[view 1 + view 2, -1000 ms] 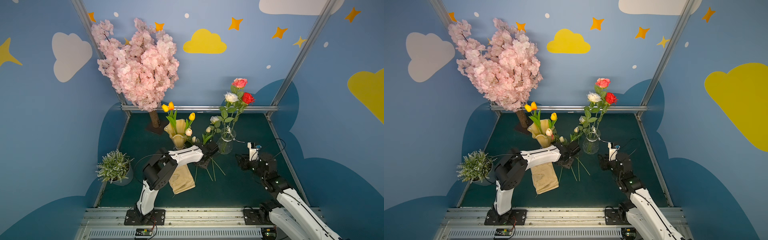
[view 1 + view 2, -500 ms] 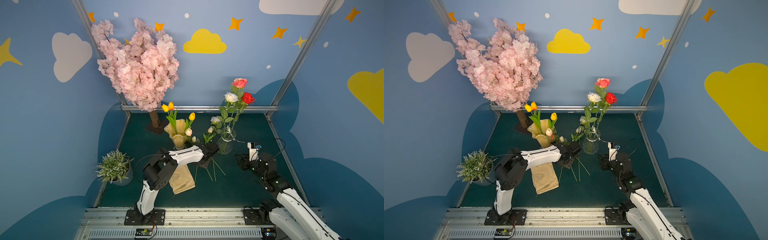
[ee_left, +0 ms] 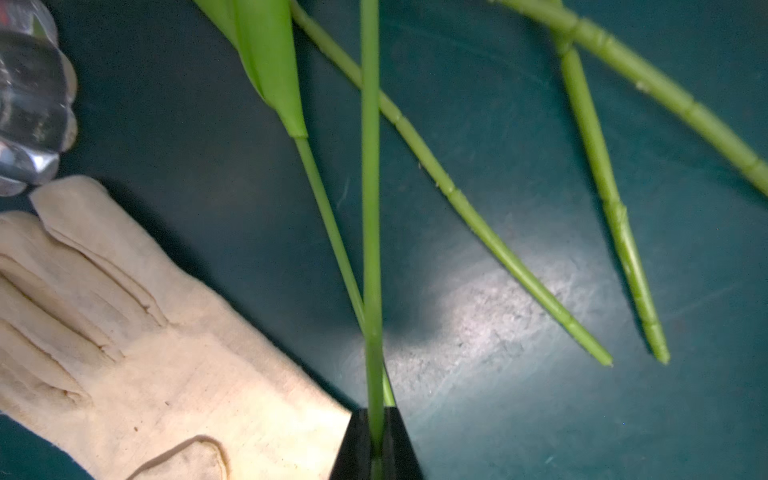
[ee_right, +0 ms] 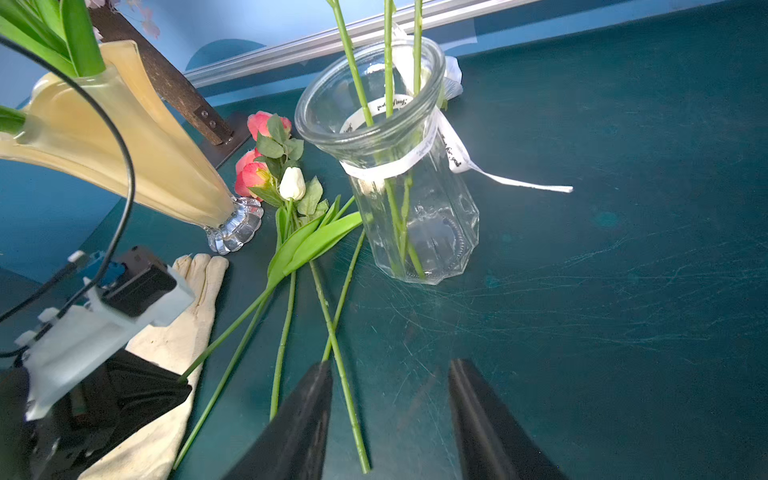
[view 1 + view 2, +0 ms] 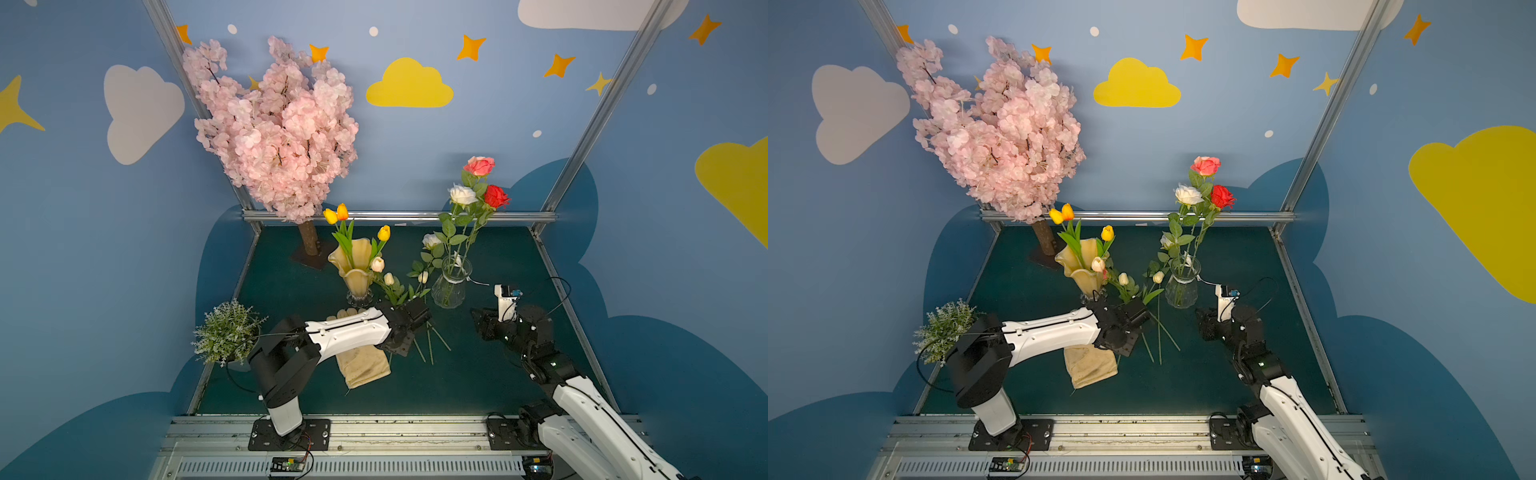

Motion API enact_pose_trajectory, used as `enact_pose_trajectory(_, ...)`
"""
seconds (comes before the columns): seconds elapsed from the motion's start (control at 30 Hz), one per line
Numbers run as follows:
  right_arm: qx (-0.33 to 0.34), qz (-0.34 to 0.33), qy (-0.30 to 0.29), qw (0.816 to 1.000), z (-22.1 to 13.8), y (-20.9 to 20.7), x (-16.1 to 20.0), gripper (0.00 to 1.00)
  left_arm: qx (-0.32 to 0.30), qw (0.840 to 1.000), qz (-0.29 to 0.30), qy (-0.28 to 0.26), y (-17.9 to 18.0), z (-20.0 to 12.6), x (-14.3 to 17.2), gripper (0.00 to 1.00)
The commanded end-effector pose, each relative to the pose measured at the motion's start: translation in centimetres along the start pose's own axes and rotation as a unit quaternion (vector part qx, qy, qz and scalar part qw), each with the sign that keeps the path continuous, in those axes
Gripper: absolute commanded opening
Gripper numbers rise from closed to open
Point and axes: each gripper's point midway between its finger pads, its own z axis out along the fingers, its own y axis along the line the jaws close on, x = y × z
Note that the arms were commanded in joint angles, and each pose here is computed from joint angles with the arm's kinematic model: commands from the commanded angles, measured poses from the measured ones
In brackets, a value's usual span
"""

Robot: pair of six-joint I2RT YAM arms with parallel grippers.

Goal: Arrange the flowers in different vases according to their variety
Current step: Pick up the flower at the center of the board.

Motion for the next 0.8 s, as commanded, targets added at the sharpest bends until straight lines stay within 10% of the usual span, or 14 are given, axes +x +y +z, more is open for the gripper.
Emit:
enact_pose_trajectory(0.0, -0.011, 0.001, -0.007, 1.0, 0.1, 0.4, -0.4, 0.51, 0.025, 1.0, -0.013, 0.008, -0.9, -0.1, 0.7, 0.18)
enact_pose_trajectory(0.2, -0.011, 0.003, -0.004, 1.0, 0.3, 0.4, -0.3, 0.5, 0.064, 0.998, -0.006, 0.005, -2.4, 0.1, -0.4, 0.53)
enact_pose_trajectory(0.77, -0.017, -0.005, 0.003, 1.0, 0.4, 0.6, 0.0, 0.5, 0.047, 0.998, 0.011, 0.028, -0.5, 2.8, -7.0, 0.52)
